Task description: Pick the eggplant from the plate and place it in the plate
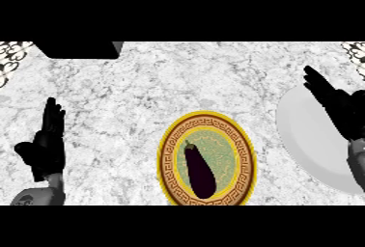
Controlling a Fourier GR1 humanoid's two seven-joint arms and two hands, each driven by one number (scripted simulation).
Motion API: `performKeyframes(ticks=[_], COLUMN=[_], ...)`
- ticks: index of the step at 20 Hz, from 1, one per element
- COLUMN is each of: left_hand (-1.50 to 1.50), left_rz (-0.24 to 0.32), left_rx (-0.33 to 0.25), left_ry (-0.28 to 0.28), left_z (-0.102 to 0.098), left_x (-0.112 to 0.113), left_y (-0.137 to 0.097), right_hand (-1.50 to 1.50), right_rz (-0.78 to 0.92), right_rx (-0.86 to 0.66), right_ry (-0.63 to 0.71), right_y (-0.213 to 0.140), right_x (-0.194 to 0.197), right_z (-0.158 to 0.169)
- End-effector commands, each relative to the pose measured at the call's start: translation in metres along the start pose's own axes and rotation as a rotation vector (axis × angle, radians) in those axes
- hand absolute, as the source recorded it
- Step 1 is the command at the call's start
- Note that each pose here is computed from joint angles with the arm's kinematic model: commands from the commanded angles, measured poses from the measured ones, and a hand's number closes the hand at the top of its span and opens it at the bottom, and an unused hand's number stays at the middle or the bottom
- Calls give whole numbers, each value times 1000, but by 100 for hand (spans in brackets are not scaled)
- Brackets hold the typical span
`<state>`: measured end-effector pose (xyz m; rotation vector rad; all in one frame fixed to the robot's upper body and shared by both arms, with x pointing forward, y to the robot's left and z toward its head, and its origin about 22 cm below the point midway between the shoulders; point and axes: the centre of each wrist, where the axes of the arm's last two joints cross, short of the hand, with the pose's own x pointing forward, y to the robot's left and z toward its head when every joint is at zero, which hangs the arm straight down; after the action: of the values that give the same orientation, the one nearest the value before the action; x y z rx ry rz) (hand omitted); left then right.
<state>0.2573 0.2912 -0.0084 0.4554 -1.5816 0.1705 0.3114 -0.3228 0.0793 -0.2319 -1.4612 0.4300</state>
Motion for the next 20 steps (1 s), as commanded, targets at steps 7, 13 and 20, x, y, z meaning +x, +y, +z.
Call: performKeyframes(ticks=[7, 13, 20], left_hand=[0, 0, 0], left_rz=[-18, -17, 11], left_rx=[-302, -384, -357], left_ry=[88, 152, 167], left_z=[1, -14, -16], left_x=[7, 27, 37], left_y=[-32, -28, -32], right_hand=[150, -150, -150], right_rz=[319, -312, 27], right_rx=[512, 558, 783], right_ry=[-501, -413, -500], right_y=[62, 140, 139], right_x=[123, -16, -11], right_z=[-29, -39, -55])
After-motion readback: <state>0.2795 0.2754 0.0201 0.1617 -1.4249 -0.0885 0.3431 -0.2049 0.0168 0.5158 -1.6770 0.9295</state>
